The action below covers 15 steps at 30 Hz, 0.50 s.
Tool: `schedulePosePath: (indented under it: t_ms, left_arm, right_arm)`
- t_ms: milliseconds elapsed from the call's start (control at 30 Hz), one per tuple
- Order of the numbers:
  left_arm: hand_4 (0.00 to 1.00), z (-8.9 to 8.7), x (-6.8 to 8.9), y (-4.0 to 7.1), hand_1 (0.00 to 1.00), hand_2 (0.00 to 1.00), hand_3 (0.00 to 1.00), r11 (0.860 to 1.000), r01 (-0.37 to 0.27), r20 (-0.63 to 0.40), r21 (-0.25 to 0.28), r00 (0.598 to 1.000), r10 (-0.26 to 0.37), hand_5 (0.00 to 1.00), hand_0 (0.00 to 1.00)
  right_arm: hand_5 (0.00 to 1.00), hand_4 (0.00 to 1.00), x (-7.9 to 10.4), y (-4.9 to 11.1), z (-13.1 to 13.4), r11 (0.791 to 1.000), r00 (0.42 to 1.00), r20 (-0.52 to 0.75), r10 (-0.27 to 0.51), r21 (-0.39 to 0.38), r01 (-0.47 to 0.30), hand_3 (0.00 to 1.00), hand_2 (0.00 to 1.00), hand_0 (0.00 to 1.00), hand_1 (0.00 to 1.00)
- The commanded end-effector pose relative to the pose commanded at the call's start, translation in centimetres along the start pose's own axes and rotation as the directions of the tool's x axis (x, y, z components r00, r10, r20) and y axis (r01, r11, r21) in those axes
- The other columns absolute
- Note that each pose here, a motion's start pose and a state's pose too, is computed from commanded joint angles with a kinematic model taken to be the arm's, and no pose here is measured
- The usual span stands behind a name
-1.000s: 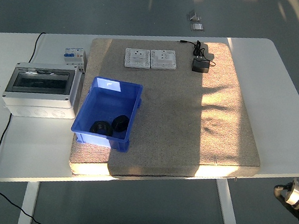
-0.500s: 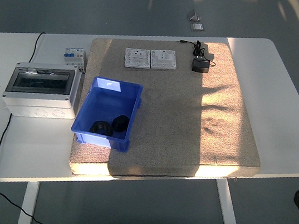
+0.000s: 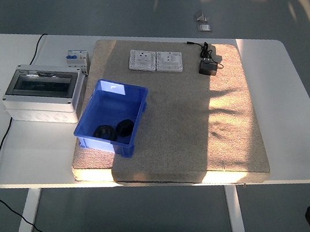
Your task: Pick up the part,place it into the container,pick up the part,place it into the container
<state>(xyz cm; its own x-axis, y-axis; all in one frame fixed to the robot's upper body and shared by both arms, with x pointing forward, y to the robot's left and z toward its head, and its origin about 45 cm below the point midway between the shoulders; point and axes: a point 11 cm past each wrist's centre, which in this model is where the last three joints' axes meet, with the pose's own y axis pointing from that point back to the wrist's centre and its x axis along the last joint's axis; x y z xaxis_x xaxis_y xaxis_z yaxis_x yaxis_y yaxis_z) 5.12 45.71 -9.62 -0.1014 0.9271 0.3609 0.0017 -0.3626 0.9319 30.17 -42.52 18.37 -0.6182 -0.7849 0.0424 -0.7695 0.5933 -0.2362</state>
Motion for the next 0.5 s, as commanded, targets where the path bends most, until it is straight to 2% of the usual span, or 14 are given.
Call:
schedulePosePath:
  t_ms: [167, 200, 367, 400, 500]
  left_arm:
    - [0.663, 0.3, -1.0, 0.0, 0.717, 0.725, 0.573, 1.0, 0.032, 0.047, -0.001, 0.998, -0.031, 0.678, 0.726]
    - [0.679, 0.2, -1.2, 0.0, 0.722, 0.728, 0.613, 0.999, 0.038, 0.047, 0.001, 0.998, -0.038, 0.688, 0.727]
    - [0.679, -0.3, -1.6, 0.0, 0.722, 0.728, 0.613, 0.999, 0.049, 0.027, 0.01, 0.998, -0.049, 0.688, 0.727]
    - [0.69, -0.4, -1.5, 0.0, 0.723, 0.729, 0.605, 0.999, 0.043, 0.018, 0.01, 0.999, -0.044, 0.687, 0.729]
    - [0.69, -0.4, -1.3, 0.0, 0.723, 0.729, 0.605, 0.999, 0.031, 0.014, 0.011, 0.999, -0.032, 0.687, 0.729]
  right_arm:
    - [0.454, 0.797, -0.3, -0.3, -0.4, 1.0, 1.0, 0.02, 0.0, 0.019, 0.0, 0.789, 0.781, 0.812, 0.746]
    - [0.539, 0.902, -0.3, -0.3, -0.4, 1.0, 1.0, 0.023, 0.002, 0.02, -0.003, 0.791, 0.723, 0.789, 0.621]
    - [0.539, 0.902, -0.4, -0.1, -0.5, 1.0, 0.999, 0.035, 0.0, 0.026, -0.001, 0.791, 0.723, 0.789, 0.621]
    - [0.536, 0.904, -0.8, -0.1, -0.7, 0.999, 0.999, 0.038, -0.01, 0.034, 0.009, 0.784, 0.574, 0.762, 0.46]
    - [0.536, 0.904, -2.0, 0.0, -1.3, 0.998, 0.998, 0.049, -0.041, 0.051, 0.039, 0.784, 0.574, 0.762, 0.46]
